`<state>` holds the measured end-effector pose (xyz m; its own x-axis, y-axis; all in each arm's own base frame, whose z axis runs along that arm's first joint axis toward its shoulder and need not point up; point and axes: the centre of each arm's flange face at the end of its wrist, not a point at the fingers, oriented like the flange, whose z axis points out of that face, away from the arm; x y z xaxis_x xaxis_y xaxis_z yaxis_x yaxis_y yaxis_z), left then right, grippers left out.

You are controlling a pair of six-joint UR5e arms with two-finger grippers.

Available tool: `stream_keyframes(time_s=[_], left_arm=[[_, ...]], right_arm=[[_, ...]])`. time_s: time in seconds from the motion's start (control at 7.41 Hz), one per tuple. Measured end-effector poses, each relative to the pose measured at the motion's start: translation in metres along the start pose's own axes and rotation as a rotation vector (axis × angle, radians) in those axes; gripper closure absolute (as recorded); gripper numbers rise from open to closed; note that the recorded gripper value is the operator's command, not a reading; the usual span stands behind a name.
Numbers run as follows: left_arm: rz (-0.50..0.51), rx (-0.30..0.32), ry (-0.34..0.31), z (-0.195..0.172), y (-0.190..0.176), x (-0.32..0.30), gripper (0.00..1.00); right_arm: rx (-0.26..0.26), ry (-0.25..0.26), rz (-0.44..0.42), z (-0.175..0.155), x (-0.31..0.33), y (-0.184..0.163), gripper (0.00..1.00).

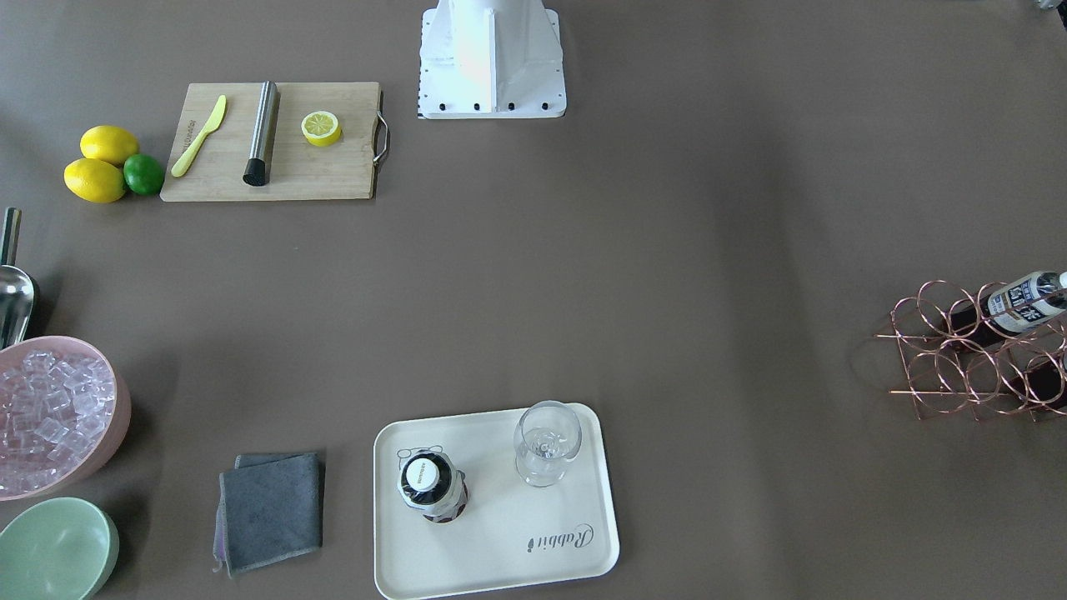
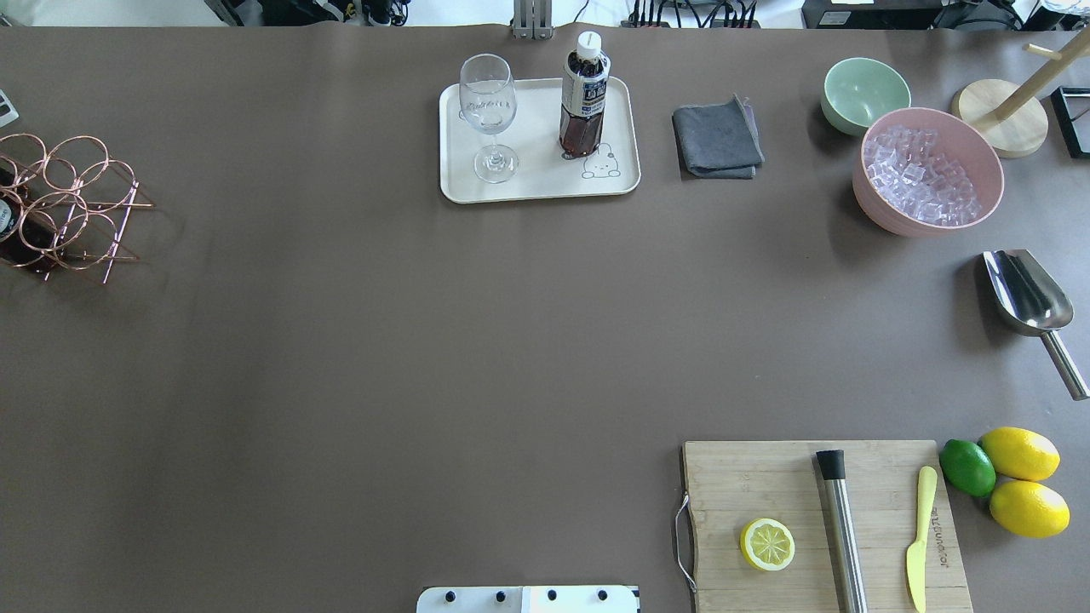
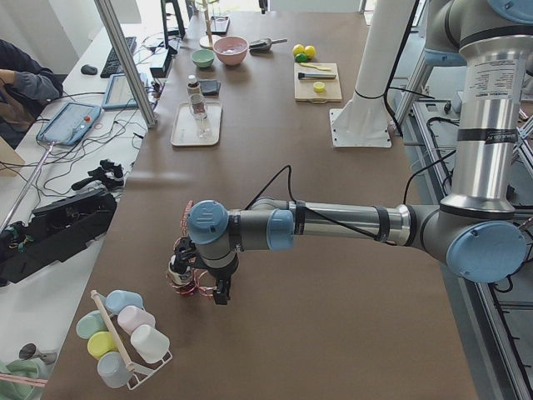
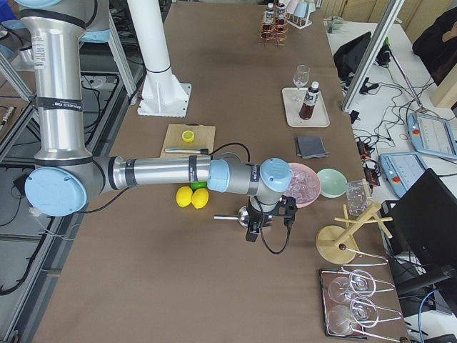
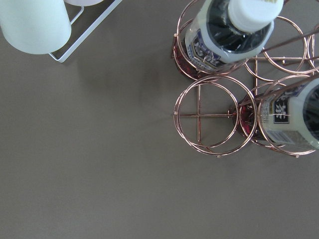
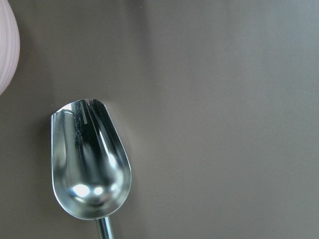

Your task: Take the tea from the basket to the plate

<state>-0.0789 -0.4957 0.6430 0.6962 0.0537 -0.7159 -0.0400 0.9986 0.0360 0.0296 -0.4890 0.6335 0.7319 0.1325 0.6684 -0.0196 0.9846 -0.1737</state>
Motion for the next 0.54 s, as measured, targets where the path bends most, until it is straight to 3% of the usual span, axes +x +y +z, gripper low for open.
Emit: stream_keyframes(time_s=[0.54], left_arm=[[-0.005,-0.008,-0.003,0.004,0.0032,-0.0008,0.01]], right_arm=[[0.004,0.004,0.003,-0.0017,0.0013,0.0,0.0]])
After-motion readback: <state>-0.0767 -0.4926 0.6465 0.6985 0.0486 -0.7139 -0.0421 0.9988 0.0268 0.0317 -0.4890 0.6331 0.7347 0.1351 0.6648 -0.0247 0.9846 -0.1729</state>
